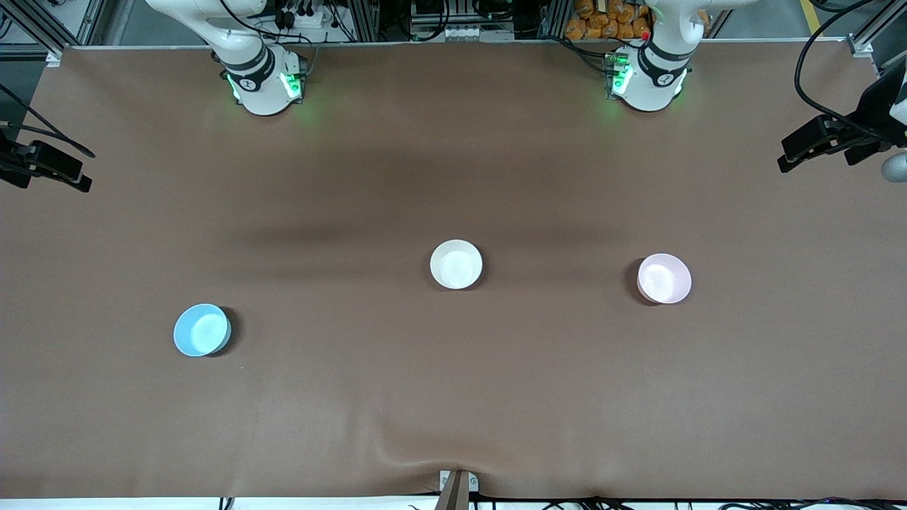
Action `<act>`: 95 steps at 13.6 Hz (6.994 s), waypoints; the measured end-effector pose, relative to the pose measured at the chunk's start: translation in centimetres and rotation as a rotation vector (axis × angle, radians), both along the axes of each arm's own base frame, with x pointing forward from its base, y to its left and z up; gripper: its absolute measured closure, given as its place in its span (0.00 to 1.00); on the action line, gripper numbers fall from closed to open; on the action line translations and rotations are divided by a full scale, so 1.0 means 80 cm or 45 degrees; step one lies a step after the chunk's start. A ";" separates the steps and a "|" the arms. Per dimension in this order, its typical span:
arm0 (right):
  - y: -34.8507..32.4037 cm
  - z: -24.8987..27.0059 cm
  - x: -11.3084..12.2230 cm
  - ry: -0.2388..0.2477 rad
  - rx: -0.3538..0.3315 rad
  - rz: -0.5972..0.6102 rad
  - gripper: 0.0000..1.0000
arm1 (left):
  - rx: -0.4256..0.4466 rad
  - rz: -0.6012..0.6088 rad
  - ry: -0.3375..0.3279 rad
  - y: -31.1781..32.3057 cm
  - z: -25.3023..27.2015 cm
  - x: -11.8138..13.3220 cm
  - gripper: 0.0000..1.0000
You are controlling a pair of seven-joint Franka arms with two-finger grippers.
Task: Stack pink and blue bowls on white bowl
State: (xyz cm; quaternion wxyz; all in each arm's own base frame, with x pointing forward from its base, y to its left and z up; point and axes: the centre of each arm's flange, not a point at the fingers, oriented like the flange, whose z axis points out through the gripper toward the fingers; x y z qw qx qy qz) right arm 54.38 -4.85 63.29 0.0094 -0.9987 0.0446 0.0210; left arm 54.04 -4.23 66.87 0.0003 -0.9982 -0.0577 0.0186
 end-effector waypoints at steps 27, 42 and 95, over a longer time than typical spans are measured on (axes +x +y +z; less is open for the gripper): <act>0.000 -0.004 -0.002 0.020 0.002 -0.003 0.00 | -0.032 -0.217 -0.094 0.043 -0.459 0.055 0.00; 0.010 -0.225 0.082 0.358 0.212 -0.009 0.00 | -0.070 -0.239 0.039 0.051 -0.580 0.049 0.81; 0.044 -0.363 0.130 0.083 0.271 -0.068 0.97 | -0.104 -0.096 -0.101 -0.258 -0.202 0.077 0.00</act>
